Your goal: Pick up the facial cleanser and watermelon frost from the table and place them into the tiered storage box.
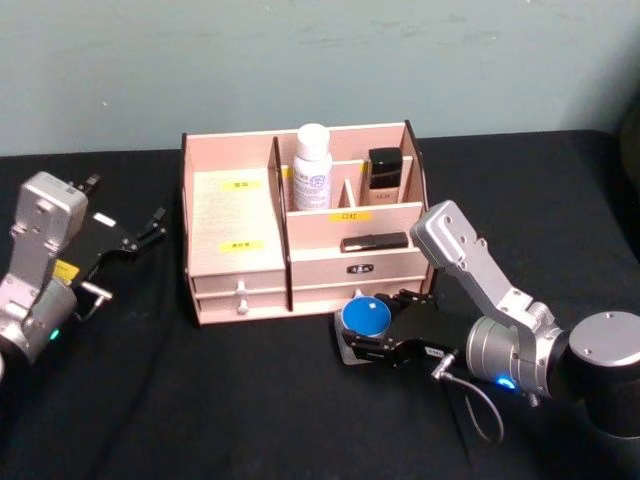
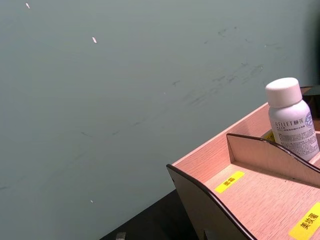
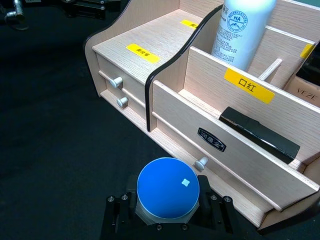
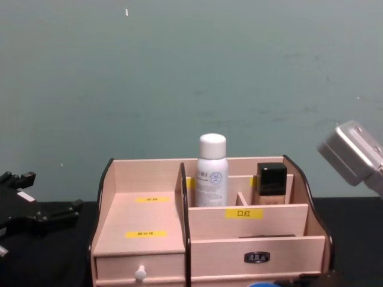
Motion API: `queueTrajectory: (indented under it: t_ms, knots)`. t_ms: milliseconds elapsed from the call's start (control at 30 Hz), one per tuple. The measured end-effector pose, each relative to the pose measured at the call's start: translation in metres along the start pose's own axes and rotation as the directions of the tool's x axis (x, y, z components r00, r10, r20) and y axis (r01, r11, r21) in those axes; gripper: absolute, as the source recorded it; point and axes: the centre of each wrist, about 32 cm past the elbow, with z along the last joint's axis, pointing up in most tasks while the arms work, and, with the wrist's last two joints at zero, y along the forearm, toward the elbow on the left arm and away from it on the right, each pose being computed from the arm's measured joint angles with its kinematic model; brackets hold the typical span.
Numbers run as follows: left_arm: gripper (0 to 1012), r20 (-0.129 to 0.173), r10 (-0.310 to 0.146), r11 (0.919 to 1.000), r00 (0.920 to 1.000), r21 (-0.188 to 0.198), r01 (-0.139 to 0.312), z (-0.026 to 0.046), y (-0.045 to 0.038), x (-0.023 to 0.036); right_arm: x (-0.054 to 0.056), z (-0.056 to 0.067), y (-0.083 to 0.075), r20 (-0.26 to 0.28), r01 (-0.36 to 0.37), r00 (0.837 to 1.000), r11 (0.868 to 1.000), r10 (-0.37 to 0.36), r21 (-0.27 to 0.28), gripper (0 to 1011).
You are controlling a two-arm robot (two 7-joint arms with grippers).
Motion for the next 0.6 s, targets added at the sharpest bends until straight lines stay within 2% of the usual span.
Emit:
queueTrajectory:
  t_ms: [600]
  knots:
    - [1010, 0.0, 0.0, 1.0, 1.0, 0.0, 0.0, 0.0, 0.0, 0.0, 0.0014, -0.0003, -0.0013, 0.005, -0.004, 1.0, 1.0, 0.004, 0.009, 728]
